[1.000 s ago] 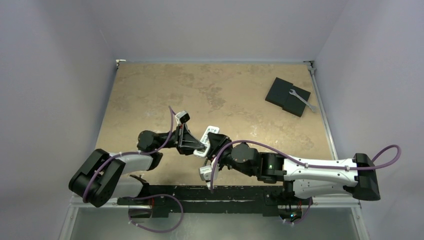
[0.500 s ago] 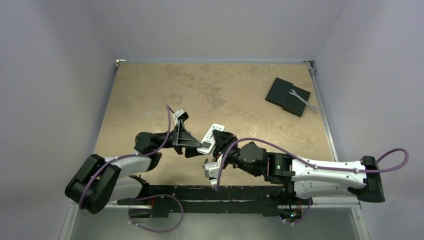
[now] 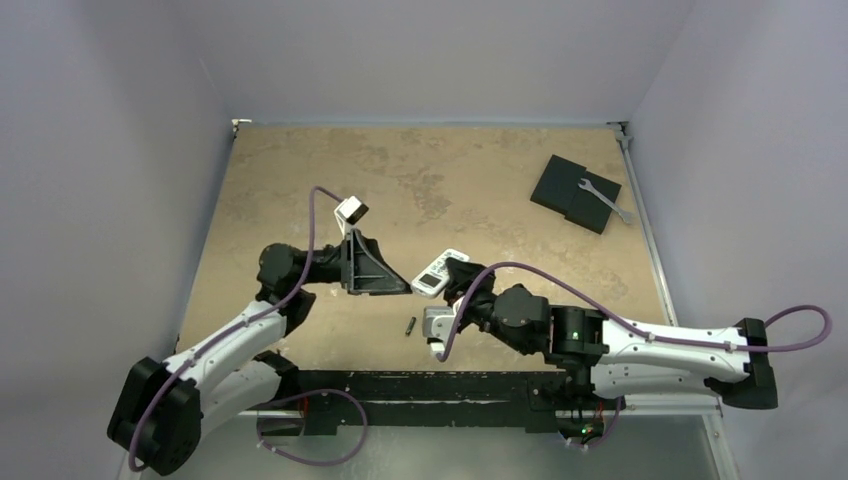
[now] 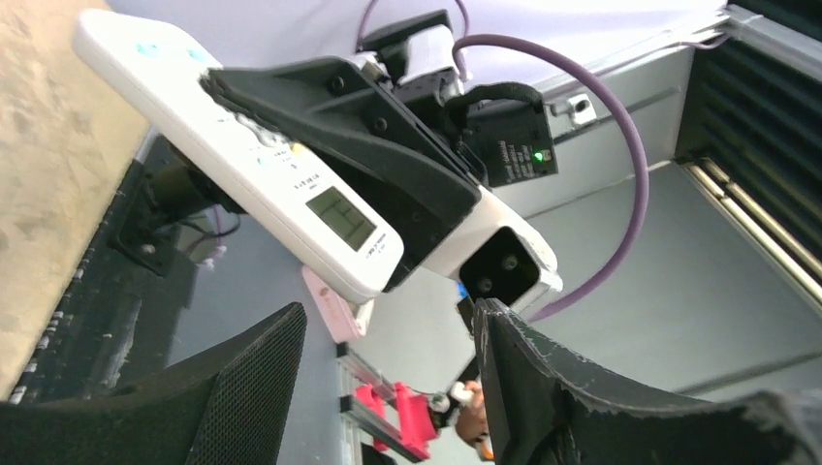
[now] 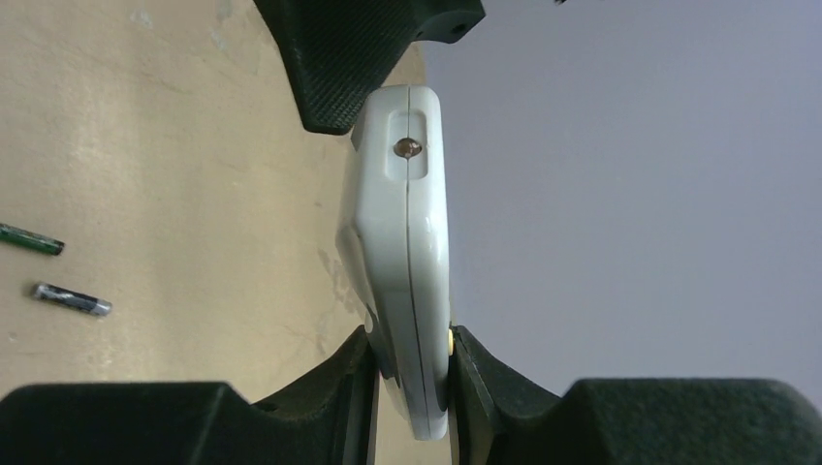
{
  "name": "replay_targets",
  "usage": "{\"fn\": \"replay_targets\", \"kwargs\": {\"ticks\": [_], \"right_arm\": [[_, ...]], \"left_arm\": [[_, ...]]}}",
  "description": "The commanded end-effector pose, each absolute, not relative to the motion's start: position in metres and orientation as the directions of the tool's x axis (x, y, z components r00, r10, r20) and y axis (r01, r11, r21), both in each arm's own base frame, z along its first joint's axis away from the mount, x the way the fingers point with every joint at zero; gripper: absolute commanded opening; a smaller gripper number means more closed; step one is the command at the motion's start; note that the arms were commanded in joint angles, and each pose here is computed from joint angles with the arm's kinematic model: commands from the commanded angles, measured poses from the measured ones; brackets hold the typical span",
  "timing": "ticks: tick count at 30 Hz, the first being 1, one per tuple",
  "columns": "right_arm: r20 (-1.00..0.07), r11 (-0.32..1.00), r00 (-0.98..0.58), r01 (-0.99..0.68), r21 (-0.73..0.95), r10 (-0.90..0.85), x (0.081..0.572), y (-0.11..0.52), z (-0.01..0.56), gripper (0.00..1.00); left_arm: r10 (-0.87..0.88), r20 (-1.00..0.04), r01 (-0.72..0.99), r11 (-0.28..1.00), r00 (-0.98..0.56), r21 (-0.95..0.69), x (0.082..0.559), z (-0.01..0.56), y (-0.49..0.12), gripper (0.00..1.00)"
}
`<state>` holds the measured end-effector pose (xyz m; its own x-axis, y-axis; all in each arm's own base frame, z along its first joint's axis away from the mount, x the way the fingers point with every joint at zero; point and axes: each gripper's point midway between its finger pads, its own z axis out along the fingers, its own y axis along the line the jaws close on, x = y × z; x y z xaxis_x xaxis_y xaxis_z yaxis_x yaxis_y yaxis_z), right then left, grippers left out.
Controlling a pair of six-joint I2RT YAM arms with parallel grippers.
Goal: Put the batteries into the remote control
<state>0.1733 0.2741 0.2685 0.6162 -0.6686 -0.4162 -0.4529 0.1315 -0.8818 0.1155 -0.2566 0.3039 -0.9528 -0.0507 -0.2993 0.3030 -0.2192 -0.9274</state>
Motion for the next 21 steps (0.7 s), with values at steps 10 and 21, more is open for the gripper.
{"fn": "replay_targets", "kwargs": {"ticks": [10,21], "right_arm": [[-0.745,0.373,0.372,-0.689,-0.622,-0.554,0.159,0.281,0.288,0.0],[-0.844,0.378,0.103,-0.861,-0.341,-0.526,0.181,0.284,0.26,0.0]], "left_arm": [[-0.035,-0.538,0.524,0.187,-0.842,-0.831,0.149,0.273,-0.259,0.66],[-0.039,-0.64,0.602,0.301,-0.767,-0.74,0.158,0.277,-0.249,0.67]]}}
